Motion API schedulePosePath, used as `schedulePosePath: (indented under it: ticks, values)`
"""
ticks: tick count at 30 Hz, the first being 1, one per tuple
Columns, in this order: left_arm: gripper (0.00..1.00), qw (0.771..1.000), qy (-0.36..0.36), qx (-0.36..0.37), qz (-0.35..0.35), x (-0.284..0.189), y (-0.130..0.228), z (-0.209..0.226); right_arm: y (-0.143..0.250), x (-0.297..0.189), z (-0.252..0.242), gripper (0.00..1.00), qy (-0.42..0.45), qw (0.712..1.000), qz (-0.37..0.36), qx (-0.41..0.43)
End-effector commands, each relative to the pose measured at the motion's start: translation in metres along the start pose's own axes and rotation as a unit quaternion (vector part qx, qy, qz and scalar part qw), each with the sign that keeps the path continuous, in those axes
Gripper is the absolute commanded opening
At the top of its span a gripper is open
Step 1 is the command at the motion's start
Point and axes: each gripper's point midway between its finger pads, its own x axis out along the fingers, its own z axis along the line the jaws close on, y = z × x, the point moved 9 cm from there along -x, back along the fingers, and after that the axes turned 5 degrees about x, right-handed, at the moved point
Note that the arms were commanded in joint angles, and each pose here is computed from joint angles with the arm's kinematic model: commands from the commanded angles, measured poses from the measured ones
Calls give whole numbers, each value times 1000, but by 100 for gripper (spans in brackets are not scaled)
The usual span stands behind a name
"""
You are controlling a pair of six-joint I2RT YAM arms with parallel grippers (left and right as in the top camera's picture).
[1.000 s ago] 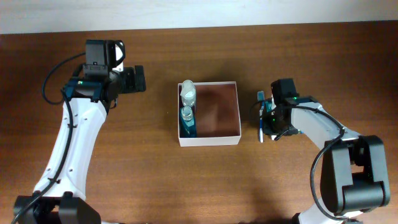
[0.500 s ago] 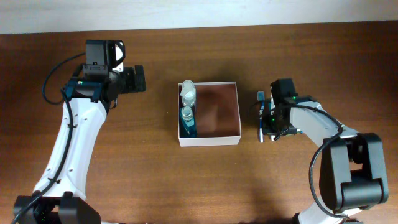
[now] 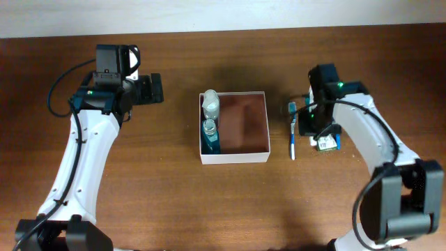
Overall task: Pack container
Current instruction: 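Carry toothpaste with right gripper into the box and release it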
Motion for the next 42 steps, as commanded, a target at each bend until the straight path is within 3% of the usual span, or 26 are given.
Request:
schedulePosePath:
  ticks: [1,15,40,41,42]
  values:
    - [99,1000,-3,-8,-23,-14,-8,1,-5,-37,22,4,-42,998,-45,-6]
    - [99,1000,-3,-8,-23,-14,-8,1,19,-59,127,5,-120,988,-90,-45]
    - [100,1000,-3,-8,-23,-14,-8,1,29,25,172,5,-89,993,-17,-72]
    - [99,1000,-3,-8,-23,-14,-8,1,29,25,172,6,-89,993,-17,-72]
    - [100,1000,-3,-8,-23,-14,-8,1,29,25,172,20,-89,993,-17,-72]
